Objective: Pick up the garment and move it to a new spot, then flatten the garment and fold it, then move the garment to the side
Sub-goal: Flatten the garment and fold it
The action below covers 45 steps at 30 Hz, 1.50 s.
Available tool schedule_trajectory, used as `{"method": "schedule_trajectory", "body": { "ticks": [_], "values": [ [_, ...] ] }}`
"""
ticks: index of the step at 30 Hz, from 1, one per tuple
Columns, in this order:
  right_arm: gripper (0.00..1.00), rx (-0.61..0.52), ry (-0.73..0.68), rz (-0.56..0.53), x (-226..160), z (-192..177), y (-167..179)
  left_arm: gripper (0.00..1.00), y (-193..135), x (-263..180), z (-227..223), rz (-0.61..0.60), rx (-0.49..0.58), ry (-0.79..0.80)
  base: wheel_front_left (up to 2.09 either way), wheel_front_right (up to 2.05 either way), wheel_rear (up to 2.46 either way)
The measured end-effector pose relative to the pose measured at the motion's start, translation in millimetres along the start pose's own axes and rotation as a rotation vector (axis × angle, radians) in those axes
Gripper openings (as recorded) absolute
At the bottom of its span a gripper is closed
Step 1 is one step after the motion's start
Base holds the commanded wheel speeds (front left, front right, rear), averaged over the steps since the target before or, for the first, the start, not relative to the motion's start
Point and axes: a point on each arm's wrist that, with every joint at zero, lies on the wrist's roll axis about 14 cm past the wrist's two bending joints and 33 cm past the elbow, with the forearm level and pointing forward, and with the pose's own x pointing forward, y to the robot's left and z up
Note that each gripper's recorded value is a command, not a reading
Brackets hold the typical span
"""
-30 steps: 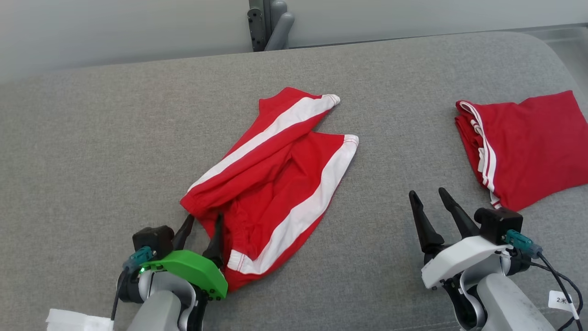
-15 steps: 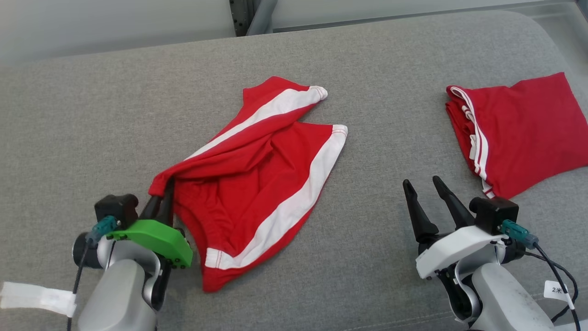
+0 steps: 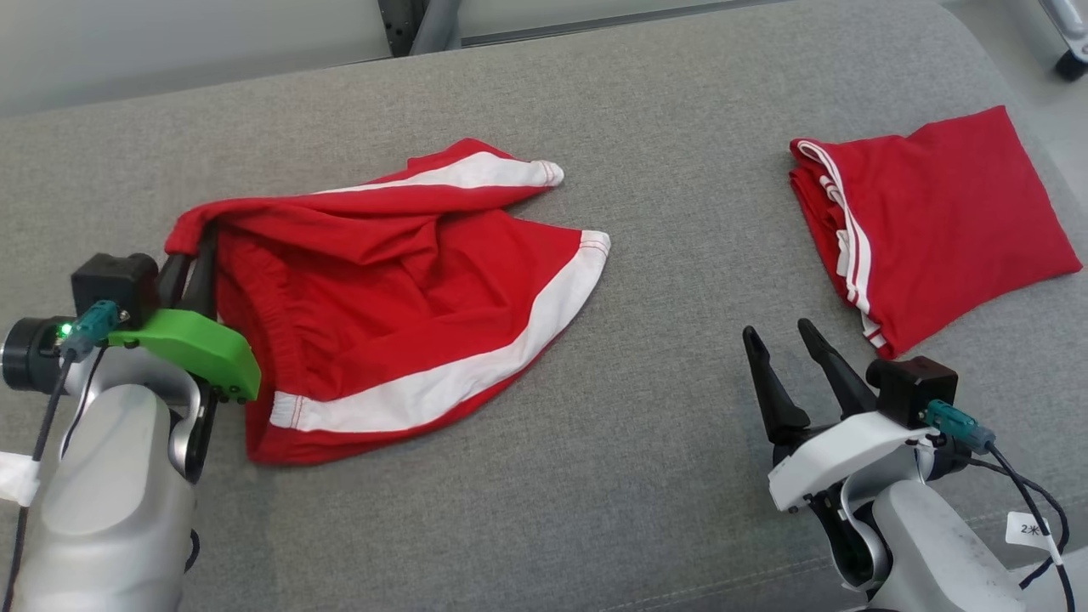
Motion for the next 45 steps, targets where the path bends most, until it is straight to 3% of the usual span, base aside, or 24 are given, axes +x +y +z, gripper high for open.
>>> {"method": "schedule_trajectory", "body": {
  "ticks": [1,3,4,12,15,20,34,45],
  "values": [
    [1.00,-0.001,0.001,-0.002,0,0,-1,0.00,4,2,1,0.016,-0.005,-0.003,0.00,0.00,0.00],
    [1.00,-0.003,0.002,-0.010,-2,0,-4,0.47,10,5,4,0.041,-0.002,-0.013,0.00,0.00,0.00],
    [1.00,-0.005,0.001,-0.014,-2,0,-6,1.00,12,6,5,0.054,-0.002,-0.016,0.00,0.00,0.00],
    [1.00,0.004,-0.039,-0.029,-5,13,-7,1.00,2,-25,-44,0.108,-0.101,0.106,0.00,0.00,0.00],
    [1.00,0.008,-0.076,-0.024,-6,24,-4,1.00,-6,-40,-50,0.138,-0.187,0.100,0.00,0.00,0.00],
    [1.00,-0.005,-0.102,-0.020,-13,30,2,1.00,-18,-70,-53,0.155,-0.241,0.076,0.00,0.00,0.00],
    [1.00,-0.050,-0.192,-0.018,-36,53,15,1.00,-19,-135,-22,0.186,-0.153,-0.048,0.00,0.00,0.00],
    [1.00,-0.077,-0.181,0.009,-40,47,26,1.00,-28,-149,-31,0.189,-0.186,-0.029,0.00,0.00,0.00]
  ]
}}
